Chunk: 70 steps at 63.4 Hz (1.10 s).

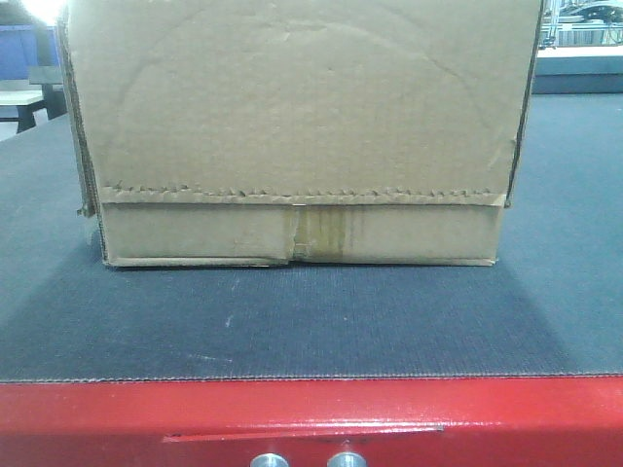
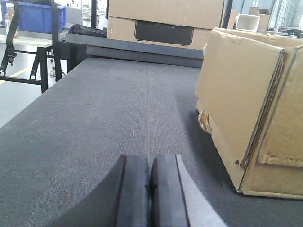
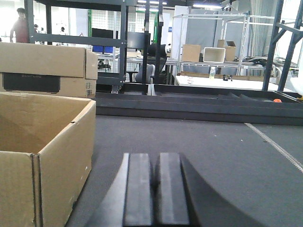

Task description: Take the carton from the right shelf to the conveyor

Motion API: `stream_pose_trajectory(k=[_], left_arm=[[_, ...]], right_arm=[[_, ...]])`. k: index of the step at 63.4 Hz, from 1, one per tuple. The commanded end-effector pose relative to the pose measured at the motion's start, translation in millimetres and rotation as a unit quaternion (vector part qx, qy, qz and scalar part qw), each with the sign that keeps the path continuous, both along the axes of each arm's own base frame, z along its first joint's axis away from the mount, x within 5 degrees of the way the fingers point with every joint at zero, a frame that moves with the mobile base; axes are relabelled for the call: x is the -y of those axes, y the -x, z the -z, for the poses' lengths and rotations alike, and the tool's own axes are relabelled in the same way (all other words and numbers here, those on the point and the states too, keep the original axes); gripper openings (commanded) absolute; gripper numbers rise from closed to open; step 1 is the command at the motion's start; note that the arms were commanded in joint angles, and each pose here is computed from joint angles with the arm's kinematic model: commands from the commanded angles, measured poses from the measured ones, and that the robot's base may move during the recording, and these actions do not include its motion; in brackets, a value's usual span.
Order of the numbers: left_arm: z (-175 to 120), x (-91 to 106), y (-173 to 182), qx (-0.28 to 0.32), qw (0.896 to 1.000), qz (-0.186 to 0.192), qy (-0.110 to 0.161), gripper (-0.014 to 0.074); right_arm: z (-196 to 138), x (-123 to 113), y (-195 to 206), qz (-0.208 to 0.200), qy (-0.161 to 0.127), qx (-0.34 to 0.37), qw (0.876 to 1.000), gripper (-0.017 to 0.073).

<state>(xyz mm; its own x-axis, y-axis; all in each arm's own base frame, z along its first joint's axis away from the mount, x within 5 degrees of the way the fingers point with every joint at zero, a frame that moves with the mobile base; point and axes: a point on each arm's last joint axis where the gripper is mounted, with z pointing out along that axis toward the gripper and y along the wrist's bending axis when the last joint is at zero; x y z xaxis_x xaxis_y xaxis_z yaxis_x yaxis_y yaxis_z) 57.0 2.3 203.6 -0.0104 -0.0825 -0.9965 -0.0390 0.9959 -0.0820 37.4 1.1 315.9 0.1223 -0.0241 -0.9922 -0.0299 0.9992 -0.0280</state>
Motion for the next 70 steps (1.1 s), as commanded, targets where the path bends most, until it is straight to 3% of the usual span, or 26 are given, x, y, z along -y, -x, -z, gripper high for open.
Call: stream_pose_trajectory(k=[1, 24, 33, 46, 56, 70], left_arm=[[-2.1, 0.0, 0.6, 0.009, 1.0, -0.001, 0.0, -0.0006], [-2.1, 0.0, 0.6, 0.009, 1.0, -0.001, 0.0, -0.0006], [-2.1, 0.0, 0.6, 0.009, 1.0, -0.001, 0.0, -0.0006], [-2.1, 0.0, 0.6, 0.009, 1.0, -0.001, 0.0, -0.0006], [-2.1, 0.0, 0.6, 0.009, 1.0, -0.001, 0.0, -0.0006], [-2.3, 0.0, 0.6, 0.01, 1.0, -0.001, 0.0, -0.0006]], right_arm=[[-1.8, 0.4, 0.7, 0.004, 0.008, 0.014, 1.0, -0.0067], [-2.4, 0.3, 0.8, 0.004, 0.007, 0.016, 1.0, -0.0067], [14.0, 0.1, -4.7, 0.003, 0.006, -0.006, 1.0, -0.0067], [63.4, -1.0, -15.8, -0.004, -0.025, -0.028, 0.999, -0.0067], [102.7, 3.5, -18.7, 0.031, -0.065, -0.017, 0.997, -0.0067], [107.9, 2.8, -19.0, 0.03, -0.036, -0.046, 0.998, -0.0067]])
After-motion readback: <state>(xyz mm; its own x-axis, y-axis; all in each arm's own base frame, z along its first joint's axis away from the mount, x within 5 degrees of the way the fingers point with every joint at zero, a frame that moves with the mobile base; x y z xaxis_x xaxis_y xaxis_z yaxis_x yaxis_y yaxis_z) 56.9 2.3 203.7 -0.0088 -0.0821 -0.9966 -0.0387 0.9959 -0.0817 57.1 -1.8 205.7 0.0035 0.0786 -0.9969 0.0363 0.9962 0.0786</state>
